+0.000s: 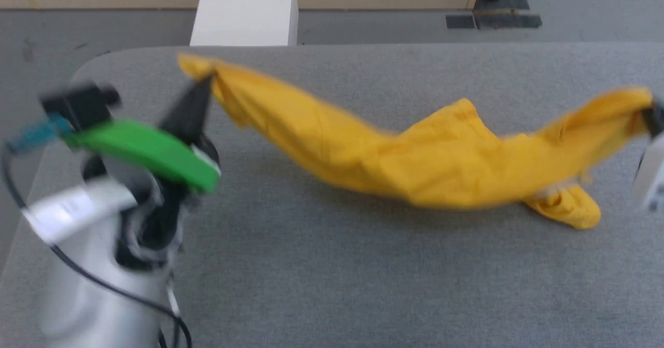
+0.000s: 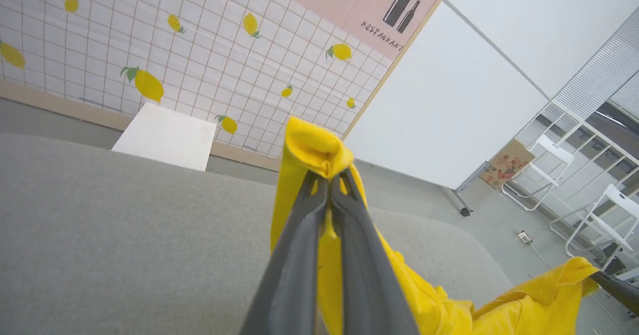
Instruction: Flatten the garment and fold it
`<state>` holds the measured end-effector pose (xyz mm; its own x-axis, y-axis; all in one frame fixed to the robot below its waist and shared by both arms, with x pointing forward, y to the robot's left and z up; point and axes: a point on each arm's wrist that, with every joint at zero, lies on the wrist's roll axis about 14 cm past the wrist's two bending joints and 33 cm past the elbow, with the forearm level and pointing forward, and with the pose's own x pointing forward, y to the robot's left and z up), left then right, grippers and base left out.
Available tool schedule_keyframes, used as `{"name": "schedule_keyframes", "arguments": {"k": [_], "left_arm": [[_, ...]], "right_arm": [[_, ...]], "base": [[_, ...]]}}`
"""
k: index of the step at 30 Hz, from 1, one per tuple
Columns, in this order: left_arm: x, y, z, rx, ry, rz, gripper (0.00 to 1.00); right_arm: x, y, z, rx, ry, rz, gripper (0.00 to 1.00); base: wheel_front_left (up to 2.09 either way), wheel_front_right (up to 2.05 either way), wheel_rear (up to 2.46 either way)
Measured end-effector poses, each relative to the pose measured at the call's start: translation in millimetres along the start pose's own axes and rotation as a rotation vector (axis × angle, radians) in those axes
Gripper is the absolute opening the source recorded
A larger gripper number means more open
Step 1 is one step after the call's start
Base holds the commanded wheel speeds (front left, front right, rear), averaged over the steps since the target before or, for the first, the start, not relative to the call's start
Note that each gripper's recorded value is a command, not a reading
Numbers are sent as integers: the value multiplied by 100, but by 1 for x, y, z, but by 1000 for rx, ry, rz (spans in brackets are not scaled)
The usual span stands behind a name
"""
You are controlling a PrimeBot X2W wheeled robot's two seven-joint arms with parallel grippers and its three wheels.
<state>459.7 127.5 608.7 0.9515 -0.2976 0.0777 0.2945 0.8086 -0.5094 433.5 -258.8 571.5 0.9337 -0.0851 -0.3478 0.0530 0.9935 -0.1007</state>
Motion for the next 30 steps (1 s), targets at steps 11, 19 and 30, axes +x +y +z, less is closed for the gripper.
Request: {"name": "schedule_keyframes", "arguments": {"k": [11,19,30], "left_arm": [[115,19,126,-21,-260,42,0],[163,42,177,-56,-497,82,0],[172,77,173,-108,-582,100,0]], "right_arm": [[91,8,151,-51,-252,-14,0],[118,13,237,-62,-585,-75,0],[137,3,252,-39,-742,-112,0]], "base": [[0,0,0],[0,0,0],[0,0,0]]}}
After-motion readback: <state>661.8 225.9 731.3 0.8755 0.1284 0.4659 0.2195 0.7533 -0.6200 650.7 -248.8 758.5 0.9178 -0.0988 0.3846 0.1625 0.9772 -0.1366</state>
